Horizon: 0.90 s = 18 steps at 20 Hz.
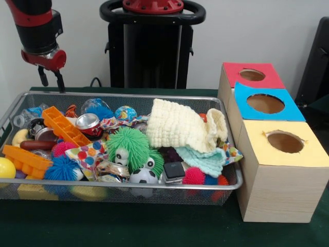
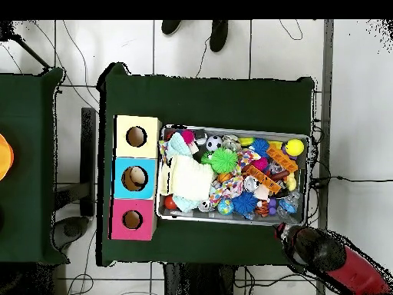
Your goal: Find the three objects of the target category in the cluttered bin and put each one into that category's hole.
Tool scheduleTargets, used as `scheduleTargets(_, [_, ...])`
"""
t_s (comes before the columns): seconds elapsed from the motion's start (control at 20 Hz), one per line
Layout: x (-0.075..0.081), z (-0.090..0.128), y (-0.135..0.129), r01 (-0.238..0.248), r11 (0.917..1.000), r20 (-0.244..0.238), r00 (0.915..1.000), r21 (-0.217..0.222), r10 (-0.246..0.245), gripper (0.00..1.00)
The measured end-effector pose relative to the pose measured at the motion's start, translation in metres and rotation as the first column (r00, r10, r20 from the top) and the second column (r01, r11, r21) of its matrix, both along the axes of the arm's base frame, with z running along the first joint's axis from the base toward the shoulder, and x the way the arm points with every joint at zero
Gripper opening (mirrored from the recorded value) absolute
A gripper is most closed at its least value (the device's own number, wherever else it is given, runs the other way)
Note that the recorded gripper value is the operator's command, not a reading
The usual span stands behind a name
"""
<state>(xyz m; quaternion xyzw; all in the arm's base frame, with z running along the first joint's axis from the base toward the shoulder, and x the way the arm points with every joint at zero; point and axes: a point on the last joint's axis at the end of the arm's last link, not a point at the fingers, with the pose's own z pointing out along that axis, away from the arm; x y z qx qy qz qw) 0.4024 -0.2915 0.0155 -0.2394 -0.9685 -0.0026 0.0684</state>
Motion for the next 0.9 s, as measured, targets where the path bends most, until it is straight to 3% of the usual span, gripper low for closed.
scheduleTargets(0.45, [0.011, 0.003, -0.006, -0.009, 1.0, -0.009, 0.9999, -0.002, 0.009, 1.0])
scheduleTargets(0.9, [0.045, 0.019, -0.017, -0.04, 0.9981, 0.028, 0.9988, -0.048, 0.041, 1.0])
